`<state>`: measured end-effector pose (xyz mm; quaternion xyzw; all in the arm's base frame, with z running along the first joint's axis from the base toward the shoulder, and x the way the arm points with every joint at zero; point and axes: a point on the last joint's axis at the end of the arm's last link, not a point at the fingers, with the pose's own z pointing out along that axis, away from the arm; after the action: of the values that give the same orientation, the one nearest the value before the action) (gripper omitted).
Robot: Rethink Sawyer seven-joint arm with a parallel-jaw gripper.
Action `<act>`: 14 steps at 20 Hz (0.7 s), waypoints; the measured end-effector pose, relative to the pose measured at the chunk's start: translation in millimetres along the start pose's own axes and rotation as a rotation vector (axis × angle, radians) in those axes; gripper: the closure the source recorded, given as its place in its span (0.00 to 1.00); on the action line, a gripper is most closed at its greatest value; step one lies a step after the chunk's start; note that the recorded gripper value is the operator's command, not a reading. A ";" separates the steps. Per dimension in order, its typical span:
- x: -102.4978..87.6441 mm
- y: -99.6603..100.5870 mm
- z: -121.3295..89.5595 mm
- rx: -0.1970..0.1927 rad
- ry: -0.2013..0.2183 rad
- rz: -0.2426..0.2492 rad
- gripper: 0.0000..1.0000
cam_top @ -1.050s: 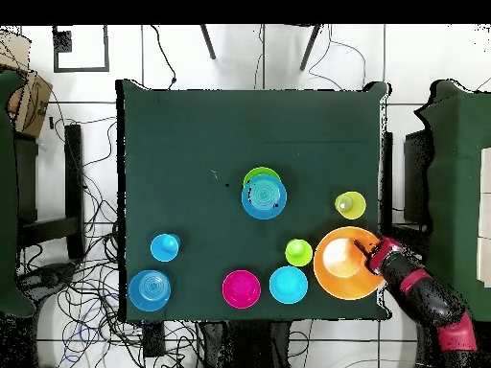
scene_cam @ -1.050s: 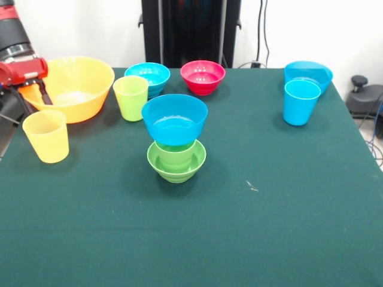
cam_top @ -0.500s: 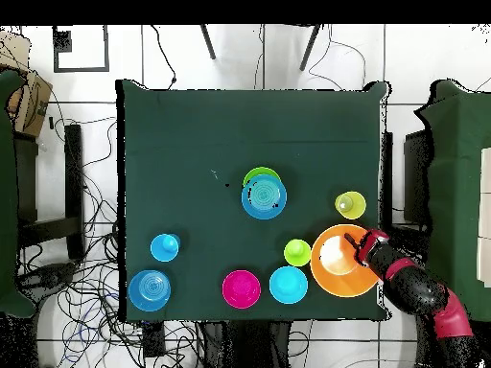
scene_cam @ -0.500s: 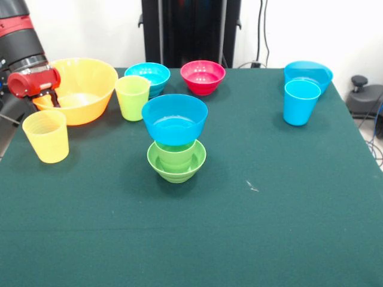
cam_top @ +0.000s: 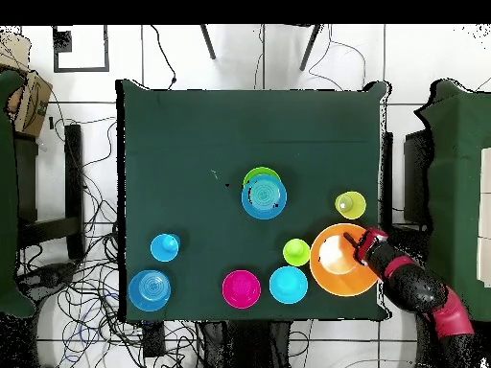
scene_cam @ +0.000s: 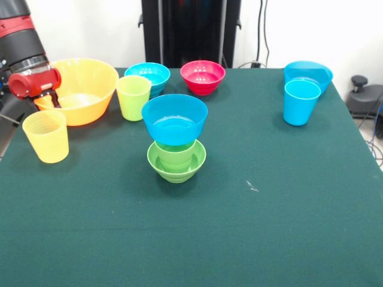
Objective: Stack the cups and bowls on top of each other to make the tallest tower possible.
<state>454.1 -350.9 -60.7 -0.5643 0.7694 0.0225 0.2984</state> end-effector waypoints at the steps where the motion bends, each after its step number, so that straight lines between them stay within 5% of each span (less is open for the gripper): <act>1: 0.0 0.0 0.1 0.001 0.000 0.001 1.00; 9: -4.1 3.8 1.5 0.048 0.011 0.041 1.00; 14: -14.9 8.0 4.0 0.085 0.062 0.130 1.00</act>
<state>451.6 -333.7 -59.2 -0.5003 0.8137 -0.0083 0.2958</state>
